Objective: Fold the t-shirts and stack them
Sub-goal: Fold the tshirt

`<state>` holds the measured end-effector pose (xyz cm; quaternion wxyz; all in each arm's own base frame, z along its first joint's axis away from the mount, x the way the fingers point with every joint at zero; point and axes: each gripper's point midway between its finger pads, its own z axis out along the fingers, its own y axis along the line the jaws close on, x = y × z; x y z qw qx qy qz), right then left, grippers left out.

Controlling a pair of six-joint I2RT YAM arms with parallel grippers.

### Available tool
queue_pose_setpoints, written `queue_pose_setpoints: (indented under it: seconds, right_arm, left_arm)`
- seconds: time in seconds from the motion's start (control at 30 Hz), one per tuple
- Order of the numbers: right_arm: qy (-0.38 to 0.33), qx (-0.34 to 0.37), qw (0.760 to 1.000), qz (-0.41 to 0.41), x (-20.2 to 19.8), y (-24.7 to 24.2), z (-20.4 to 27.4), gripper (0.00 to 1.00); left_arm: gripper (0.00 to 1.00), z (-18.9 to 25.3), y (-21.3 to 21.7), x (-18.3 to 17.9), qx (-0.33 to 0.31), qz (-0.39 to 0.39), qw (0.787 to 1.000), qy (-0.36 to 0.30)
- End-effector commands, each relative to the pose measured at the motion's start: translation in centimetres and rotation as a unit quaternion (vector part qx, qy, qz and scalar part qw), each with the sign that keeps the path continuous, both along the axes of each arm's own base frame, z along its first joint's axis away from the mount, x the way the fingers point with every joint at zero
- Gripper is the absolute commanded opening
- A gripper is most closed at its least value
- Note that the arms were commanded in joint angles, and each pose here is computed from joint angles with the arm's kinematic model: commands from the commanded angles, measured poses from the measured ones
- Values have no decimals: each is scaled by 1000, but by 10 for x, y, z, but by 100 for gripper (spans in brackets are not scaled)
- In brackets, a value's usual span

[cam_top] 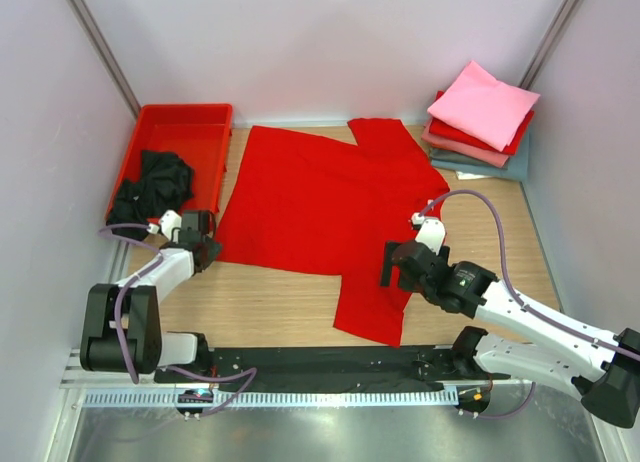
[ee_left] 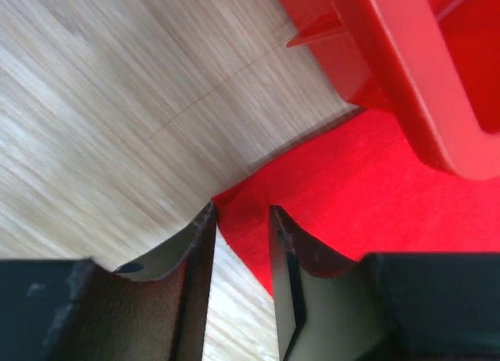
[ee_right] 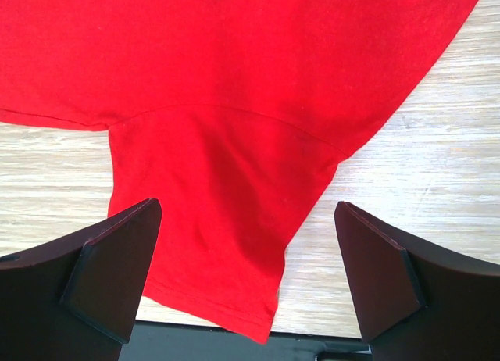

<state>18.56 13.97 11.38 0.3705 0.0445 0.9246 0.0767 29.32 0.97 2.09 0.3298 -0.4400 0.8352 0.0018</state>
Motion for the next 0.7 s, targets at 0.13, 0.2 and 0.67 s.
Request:
queue_pose_setpoints:
  seconds: [0.13,0.2,0.67]
  right_arm:
    - [20,28,999,-15,-4,8,-6,100]
    - [54,26,998,-10,-13,12,-20,100]
    - [207,32,978,10,-107,16,-56,92]
  left_arm:
    - [4,-8,0,5,8,-7,1000,12]
    - [0,-6,0,5,8,-8,1000,7]
    - [0,-3,-3,5,4,-22,1000,-8]
